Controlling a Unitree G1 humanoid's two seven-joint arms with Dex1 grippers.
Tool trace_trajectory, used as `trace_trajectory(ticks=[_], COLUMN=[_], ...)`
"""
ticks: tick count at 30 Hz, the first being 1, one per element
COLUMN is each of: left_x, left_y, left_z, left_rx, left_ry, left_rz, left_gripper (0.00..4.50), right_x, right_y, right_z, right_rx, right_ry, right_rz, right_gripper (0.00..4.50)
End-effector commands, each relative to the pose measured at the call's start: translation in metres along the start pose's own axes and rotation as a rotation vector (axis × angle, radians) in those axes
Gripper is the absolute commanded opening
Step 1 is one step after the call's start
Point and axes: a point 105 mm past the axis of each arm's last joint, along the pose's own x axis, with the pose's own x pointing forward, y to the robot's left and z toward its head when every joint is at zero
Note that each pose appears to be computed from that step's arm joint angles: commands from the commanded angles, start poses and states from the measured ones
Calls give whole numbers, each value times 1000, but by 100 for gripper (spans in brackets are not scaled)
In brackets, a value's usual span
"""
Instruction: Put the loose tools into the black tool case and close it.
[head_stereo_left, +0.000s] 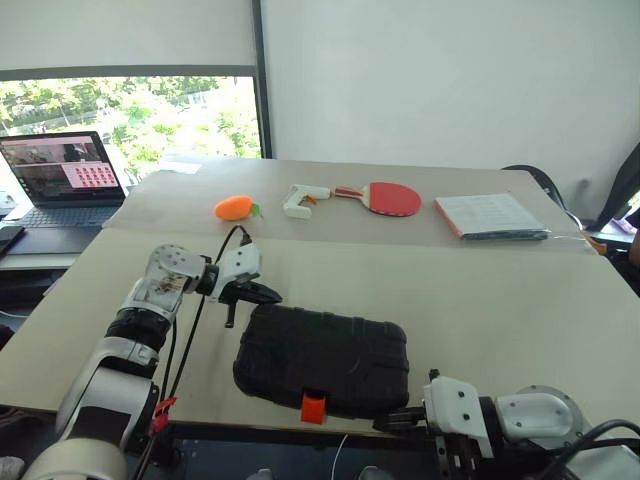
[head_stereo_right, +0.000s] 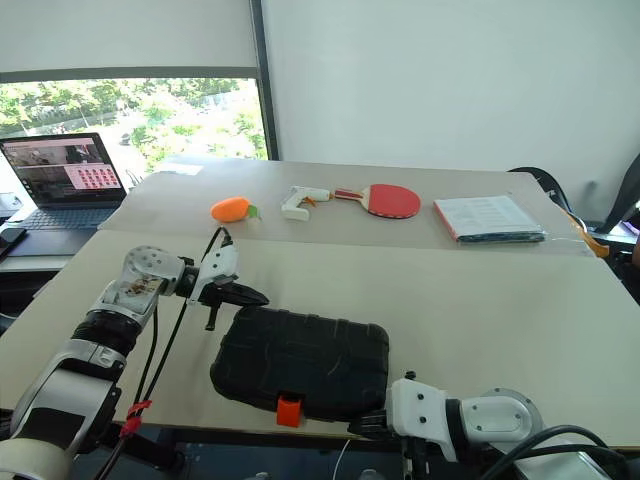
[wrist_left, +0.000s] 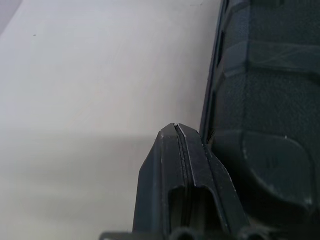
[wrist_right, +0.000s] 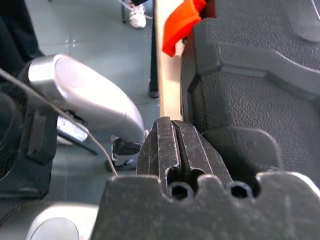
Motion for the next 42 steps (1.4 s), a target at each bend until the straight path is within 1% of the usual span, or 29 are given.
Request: trace_trajectory(ticks=[1,4,8,11,12,13,15,16,17,18,20,22,24,26,30,32,37,42], left_x=[-5,-13,-22,-35,-39,-43,-50,-52,-48,-46,-33,-23,-3,13,40,50,59,60], left_y=[-16,-34,-42,-24,-14,-6,5,7,6,4,-9,-19,-28,-36,-52,-56,-60,-61], left_z=[4,-3,-6,-11,-9,-4,16,25,43,56,74,81,84,81,54,43,32,31], left_rx=[0,-50,-88,-126,-155,-187,-250,-268,-283,-292,-264,-238,-207,-173,-50,-2,34,39], left_ry=[-13,2,2,17,-2,-32,-134,-167,-234,-274,-296,-283,-266,-224,-66,-15,33,32], left_rz=[-100,-160,-141,17,80,125,162,161,119,84,-12,-69,-119,-152,-201,-207,-232,-244], left_gripper=[3,3,3,3,3,3,3,3,3,3,3,3,3,3,3,3,3,3], right_x=[-18,-31,-38,-38,-37,-37,-35,-35,-33,-32,-28,-26,-21,-17,-6,0,13,21], right_y=[-44,-71,-81,-70,-64,-58,-47,-42,-36,-32,-27,-26,-25,-24,-21,-20,-19,-23], right_z=[-3,-10,-15,-13,-11,-9,-7,-6,-5,-5,-2,0,4,7,12,12,15,12], right_rx=[-25,-19,-15,1,11,21,31,35,39,41,52,57,55,52,51,49,49,53], right_ry=[32,58,76,66,56,48,38,36,33,31,17,8,-7,-18,-40,-47,-72,-70], right_rz=[-209,-322,-354,-310,-287,-269,-229,-215,-197,-186,-174,-172,-164,-153,-117,-104,-74,-58], right_gripper=[0,0,0,0,0,0,0,0,0,0,0,0,0,0,0,0,0,0])
